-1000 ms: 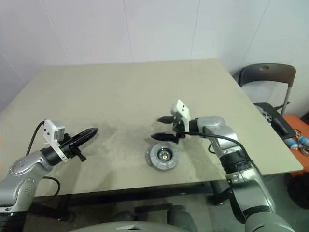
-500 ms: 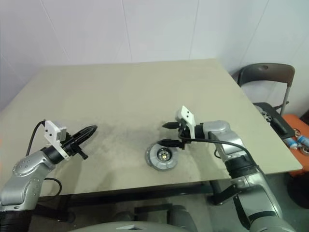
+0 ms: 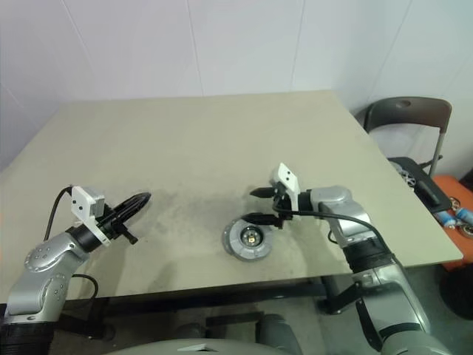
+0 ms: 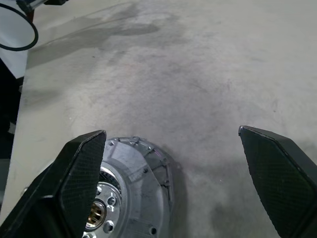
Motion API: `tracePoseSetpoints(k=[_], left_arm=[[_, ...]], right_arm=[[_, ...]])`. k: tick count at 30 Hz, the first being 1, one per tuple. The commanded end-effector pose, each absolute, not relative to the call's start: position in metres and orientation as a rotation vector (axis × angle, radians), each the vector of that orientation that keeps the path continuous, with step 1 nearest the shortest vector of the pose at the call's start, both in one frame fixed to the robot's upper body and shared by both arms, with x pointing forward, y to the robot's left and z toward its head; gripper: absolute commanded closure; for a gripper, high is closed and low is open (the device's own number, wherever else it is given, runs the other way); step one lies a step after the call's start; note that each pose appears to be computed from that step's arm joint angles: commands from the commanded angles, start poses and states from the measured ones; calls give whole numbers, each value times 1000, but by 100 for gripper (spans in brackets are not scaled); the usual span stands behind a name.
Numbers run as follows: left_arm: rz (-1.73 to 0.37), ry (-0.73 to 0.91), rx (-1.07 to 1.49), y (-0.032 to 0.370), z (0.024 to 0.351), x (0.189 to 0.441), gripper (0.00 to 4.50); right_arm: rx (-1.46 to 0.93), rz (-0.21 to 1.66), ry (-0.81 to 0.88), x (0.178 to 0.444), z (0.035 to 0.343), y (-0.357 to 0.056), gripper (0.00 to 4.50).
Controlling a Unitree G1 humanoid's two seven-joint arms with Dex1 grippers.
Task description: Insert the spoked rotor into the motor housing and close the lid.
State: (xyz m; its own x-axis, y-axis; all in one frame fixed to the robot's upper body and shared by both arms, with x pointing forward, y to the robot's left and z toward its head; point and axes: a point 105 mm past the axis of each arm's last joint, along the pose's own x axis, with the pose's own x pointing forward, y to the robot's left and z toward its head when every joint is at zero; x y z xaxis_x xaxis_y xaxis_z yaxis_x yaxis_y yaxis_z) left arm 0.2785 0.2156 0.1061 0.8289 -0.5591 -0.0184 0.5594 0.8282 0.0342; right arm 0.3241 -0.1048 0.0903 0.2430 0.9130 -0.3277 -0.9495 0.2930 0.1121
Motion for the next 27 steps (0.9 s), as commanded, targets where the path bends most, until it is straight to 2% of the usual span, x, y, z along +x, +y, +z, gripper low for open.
tracePoseSetpoints(k=[1,12,27], left_arm=[[-597,-43,58,215,119,283,445],[-581,-45,41,218,119,287,445],[-577,-35,6,217,119,290,445]], right_arm=[[-115,1248,275,337,110,-105,0],[-100,1189,275,351,105,-112,0],[-84,1164,272,353,103,-121,0]])
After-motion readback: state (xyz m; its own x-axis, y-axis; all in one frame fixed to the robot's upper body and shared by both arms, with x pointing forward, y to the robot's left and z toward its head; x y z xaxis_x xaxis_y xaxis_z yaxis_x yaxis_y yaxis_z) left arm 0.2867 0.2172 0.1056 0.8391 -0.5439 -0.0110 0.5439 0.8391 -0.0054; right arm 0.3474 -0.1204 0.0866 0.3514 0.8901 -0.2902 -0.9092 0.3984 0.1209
